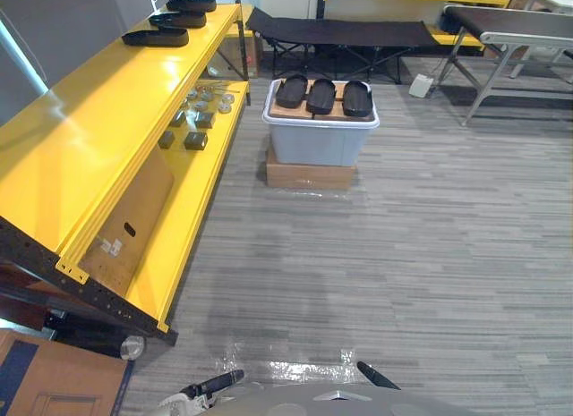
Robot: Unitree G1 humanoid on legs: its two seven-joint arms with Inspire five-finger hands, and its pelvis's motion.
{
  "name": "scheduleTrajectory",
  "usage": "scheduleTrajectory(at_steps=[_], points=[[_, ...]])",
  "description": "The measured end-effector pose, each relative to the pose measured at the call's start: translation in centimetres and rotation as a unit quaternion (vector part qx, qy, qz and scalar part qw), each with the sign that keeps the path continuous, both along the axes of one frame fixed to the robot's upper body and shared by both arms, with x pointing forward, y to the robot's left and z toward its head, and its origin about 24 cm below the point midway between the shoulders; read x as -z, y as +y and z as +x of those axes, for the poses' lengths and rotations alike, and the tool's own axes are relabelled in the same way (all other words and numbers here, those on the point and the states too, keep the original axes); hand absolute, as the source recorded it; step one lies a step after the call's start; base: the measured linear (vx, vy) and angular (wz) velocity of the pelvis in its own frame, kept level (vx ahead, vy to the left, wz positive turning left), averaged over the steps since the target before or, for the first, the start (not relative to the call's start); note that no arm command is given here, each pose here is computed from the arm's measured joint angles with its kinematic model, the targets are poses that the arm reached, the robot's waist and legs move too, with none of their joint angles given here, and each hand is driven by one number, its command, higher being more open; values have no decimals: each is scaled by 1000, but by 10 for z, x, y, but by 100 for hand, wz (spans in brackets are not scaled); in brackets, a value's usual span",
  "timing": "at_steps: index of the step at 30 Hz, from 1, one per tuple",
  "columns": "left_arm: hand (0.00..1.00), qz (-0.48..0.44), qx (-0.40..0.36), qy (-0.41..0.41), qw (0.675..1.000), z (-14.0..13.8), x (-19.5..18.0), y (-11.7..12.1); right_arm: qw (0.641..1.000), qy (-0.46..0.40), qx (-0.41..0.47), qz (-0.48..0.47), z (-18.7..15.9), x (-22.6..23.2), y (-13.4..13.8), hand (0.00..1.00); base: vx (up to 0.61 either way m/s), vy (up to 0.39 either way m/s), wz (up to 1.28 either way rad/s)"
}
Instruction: Walk over and take three plastic housings, then place them on the shelf
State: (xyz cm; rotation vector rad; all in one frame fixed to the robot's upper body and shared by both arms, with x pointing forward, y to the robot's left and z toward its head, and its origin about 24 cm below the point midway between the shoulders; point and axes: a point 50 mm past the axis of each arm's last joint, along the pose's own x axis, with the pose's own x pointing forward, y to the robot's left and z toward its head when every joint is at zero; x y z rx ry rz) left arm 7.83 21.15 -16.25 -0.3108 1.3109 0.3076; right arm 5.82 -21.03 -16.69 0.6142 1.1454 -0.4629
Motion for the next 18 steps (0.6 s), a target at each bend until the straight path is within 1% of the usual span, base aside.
scheduleTrajectory(at_steps=[2,4,5,8,10,12,14,18], points=[[100,-1,17,-38,999,26,-6,-5,998,-50,-15,-26,24,-7,-4,100,-26,14,10],[100,-8,36,-68,997,42,-11,-13,994,-96,-25,-53,43,-16,-10,100,-38,27,5],[100,-17,46,-85,995,49,-14,-19,990,-124,-35,-65,55,-22,-11,100,-30,23,-3],[100,-41,64,-105,992,56,-16,-30,982,-165,-49,-79,76,-31,-11,100,-17,4,-4],[100,-51,73,-106,990,56,-16,-35,979,-179,-58,-83,84,-34,-10,100,0,0,0],[100,-54,82,-109,989,55,-16,-38,978,-179,-63,-82,84,-34,-8,100,0,0,0],[100,-41,88,-120,988,55,-16,-36,979,-178,-65,-79,83,-33,-7,100,8,11,-4],[100,-15,78,-153,985,58,-20,-32,982,-173,-36,-68,73,-30,-5,100,0,0,0]])
